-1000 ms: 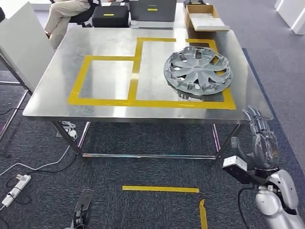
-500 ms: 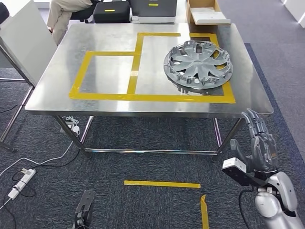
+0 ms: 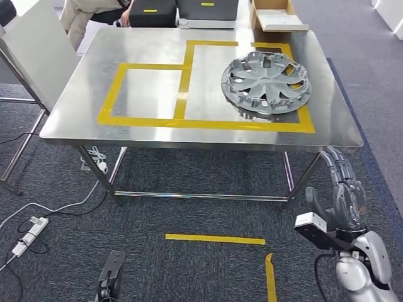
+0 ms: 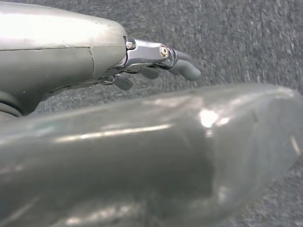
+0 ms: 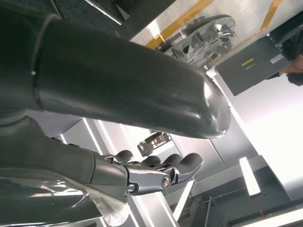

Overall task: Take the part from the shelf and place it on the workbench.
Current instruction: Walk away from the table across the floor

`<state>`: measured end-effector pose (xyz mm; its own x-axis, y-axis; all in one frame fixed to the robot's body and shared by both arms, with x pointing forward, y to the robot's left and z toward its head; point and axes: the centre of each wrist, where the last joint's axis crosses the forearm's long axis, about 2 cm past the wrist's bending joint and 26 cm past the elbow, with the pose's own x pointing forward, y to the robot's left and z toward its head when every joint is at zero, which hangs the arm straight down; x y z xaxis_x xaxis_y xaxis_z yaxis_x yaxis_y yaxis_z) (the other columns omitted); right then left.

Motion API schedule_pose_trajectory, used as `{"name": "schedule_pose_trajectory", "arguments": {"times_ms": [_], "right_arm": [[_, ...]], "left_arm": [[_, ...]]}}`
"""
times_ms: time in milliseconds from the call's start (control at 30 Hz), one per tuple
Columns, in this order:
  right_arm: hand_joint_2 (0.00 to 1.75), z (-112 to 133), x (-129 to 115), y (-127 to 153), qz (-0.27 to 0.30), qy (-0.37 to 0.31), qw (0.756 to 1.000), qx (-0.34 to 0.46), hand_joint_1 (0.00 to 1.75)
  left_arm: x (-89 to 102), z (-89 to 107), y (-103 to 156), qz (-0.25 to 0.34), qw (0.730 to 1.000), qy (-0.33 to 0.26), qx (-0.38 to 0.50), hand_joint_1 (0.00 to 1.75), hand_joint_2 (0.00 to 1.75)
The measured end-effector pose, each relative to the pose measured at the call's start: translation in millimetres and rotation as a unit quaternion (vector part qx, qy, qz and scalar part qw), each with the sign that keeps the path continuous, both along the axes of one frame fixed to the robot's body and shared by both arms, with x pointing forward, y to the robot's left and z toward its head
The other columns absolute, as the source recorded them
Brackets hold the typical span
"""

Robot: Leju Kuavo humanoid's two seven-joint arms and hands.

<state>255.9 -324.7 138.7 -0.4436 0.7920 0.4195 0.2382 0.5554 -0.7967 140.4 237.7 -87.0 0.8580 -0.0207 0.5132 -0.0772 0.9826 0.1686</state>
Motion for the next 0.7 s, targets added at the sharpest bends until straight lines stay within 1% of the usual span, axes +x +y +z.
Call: {"name": "schedule_pose_trajectory", "arguments": {"times_ms": [133,300,700], "right_arm": [[0.0,-7.0,-7.9,-2.4,-0.007,0.008,1.0,0.014,0.0],[0.0,-24.3,-25.6,-6.4,-0.03,0.035,0.998,0.042,0.0],[0.0,-34.2,-35.6,-7.4,-0.052,0.049,0.996,0.061,0.0]], "left_arm": [[-0.1,0.0,-0.4,0.004,1.0,0.0,-0.002,0.0,0.0],[-6.2,-1.8,-0.5,0.01,1.0,0.005,-0.004,0.0,0.0],[-9.2,-2.8,0.9,0.012,1.0,0.004,-0.003,0.0,0.0]]}}
